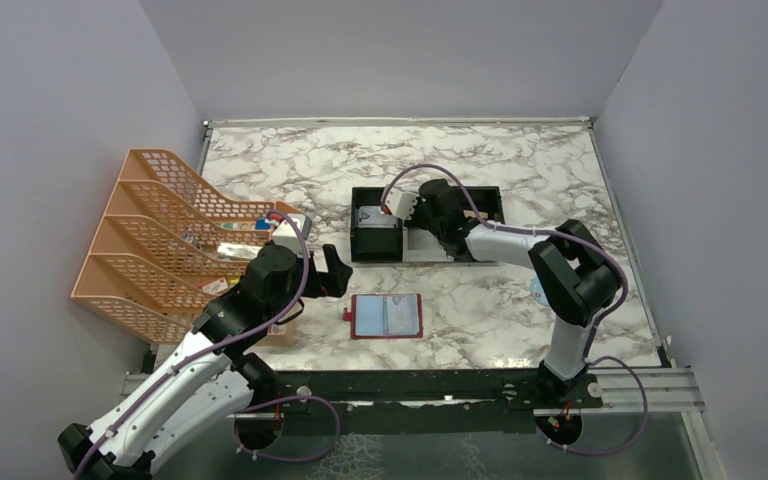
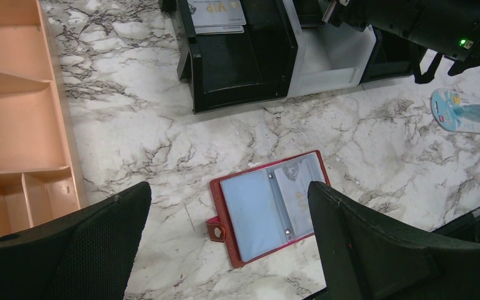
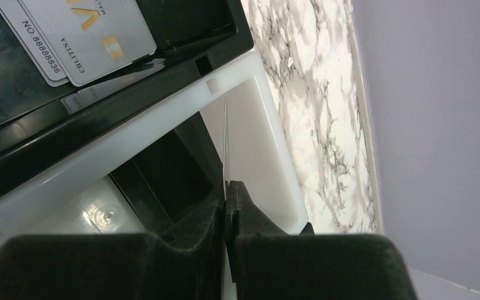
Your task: Take the credit cards out of the card holder
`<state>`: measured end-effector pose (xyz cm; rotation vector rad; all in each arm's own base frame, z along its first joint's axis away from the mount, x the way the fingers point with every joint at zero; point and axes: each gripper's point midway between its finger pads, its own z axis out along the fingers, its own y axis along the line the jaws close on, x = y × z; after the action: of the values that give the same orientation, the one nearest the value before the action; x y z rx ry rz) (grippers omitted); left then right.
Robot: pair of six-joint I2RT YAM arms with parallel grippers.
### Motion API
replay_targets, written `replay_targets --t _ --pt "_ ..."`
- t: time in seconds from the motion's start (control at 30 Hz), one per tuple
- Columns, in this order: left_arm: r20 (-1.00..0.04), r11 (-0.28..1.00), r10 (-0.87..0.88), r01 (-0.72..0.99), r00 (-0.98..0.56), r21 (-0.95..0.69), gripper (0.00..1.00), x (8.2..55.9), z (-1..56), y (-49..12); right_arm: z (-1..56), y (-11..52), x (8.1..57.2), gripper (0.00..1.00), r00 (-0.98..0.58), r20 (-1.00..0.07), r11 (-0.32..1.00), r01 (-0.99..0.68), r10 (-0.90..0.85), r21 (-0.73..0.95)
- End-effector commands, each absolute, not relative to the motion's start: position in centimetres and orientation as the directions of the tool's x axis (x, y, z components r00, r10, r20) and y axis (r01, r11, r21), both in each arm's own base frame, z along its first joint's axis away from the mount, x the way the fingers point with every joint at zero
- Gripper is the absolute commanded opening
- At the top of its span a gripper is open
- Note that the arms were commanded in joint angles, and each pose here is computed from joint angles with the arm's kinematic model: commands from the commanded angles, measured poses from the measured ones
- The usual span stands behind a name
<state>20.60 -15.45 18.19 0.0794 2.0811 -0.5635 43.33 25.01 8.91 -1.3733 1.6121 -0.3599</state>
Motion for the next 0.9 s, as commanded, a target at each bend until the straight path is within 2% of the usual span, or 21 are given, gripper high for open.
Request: replay_targets --t 0.0,0.33,0.6,0.87 --pt "-0.821 0.899 -0.159 0.263 -0.548 -0.35 0.99 20.5 17.9 -15.1 9.1 26.3 44.2 0.03 0.138 -0.476 0.306 -0.606 -0.869 -0.735" --pt "-0.815 0.9 -0.154 0.262 -0.558 -0.349 0.99 20.5 17.6 -15.2 7.7 26.0 43.9 0.08 0.117 -0.461 0.292 -0.632 -0.88 -0.718" --pt "-0.807 0.898 -0.133 0.276 -0.576 -0.344 0.99 20.5 17.2 -15.6 7.3 25.9 43.4 0.24 0.108 -0.463 0.286 -0.658 -0.88 -0.696" --pt "-0.805 0.897 -0.13 0.278 -0.579 -0.345 0.99 20.4 17.2 -15.7 7.4 26.1 43.2 0.28 0.102 -0.48 0.295 -0.673 -0.871 -0.678"
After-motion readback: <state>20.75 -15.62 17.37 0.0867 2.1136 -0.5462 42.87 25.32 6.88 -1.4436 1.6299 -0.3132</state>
